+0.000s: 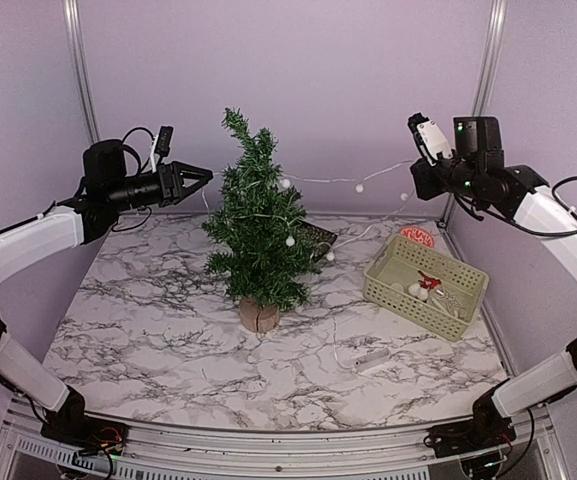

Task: Decorate the small christmas tree

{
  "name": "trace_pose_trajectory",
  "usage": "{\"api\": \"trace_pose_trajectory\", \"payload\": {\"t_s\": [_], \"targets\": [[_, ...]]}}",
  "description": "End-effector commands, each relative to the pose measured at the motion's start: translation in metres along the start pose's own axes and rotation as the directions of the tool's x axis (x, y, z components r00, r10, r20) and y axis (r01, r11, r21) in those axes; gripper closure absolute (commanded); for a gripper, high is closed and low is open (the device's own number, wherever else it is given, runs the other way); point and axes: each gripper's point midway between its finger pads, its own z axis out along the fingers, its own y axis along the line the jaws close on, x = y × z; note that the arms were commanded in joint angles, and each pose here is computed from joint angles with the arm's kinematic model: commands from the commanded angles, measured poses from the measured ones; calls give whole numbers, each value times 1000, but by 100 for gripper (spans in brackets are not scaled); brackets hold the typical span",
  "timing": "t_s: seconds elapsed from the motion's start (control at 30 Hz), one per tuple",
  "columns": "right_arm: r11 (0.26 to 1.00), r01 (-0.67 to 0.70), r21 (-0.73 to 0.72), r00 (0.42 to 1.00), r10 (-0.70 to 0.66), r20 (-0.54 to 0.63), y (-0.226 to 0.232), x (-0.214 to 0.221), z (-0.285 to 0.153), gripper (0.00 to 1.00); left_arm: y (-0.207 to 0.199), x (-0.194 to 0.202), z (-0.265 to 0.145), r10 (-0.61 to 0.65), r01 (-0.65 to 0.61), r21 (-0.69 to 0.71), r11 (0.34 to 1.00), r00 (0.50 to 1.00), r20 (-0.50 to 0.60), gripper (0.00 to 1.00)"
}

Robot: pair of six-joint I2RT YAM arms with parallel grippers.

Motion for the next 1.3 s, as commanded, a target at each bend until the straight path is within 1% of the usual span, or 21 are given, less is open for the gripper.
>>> {"api": "trace_pose_trajectory", "payload": {"t_s": [0.0, 0.03, 0.07, 0.17, 0.2, 0.27, 0.37, 0.5, 0.6, 0.7, 0.9, 0.93, 1.1, 1.2, 1.27], "targets": [[999, -33, 18, 997, 31, 70, -10, -28, -3, 100, -21, -4, 11, 48, -45, 96, 994, 998, -28, 65], [999, -33, 21, 997, 32, 71, -10, -29, -2, 100, -21, -4, 12, 49, -45, 103, 994, 998, -32, 73], [999, -34, 22, 997, 32, 72, -10, -29, -1, 100, -21, -5, 14, 49, -45, 106, 993, 998, -33, 77], [999, -35, 31, 997, 32, 75, -12, -33, 1, 100, -21, -10, 15, 56, -53, 102, 993, 998, -20, 97], [998, -36, 41, 996, 33, 78, -14, -34, 2, 100, -19, -14, 16, 57, -56, 89, 994, 998, -6, 100], [996, -42, 74, 997, 36, 75, -20, -36, 4, 100, -9, -23, 17, 45, -47, 34, 998, 998, 33, 100], [988, -46, 148, 999, 42, 29, -31, -29, 16, 100, 8, -32, 23, 3, -1, -30, 1000, 997, 74, 100], [983, -50, 179, 998, 57, -35, -33, -16, 33, 100, 26, -30, 38, -66, 71, -65, 995, 995, 78, 100], [982, -39, 182, 995, 56, -88, -31, -2, 40, 100, 31, -21, 44, -77, 81, -72, 994, 995, 62, 100], [980, -25, 197, 991, 51, -127, -36, 11, 34, 100, 31, -9, 49, -81, 83, -73, 994, 996, 32, 100], [976, -29, 216, 986, 64, -153, -56, 29, 3, 100, 32, 10, 57, -86, 83, -87, 993, 996, -23, 100], [977, -29, 211, 986, 63, -155, -56, 30, -2, 100, 35, 11, 57, -91, 88, -95, 992, 996, -28, 97], [992, -48, 116, 981, 69, -182, -40, 41, -16, 100, 44, 10, 54, -88, 82, -166, 983, 996, -33, 74], [995, -56, 83, 977, 72, -201, -33, 48, -23, 100, 48, 11, 52, -76, 63, -204, 977, 996, -56, 69], [998, -57, 41, 980, 64, -191, -26, 47, -30, 100, 49, 11, 48, -70, 56, -222, 973, 996, -57, 67]]}}
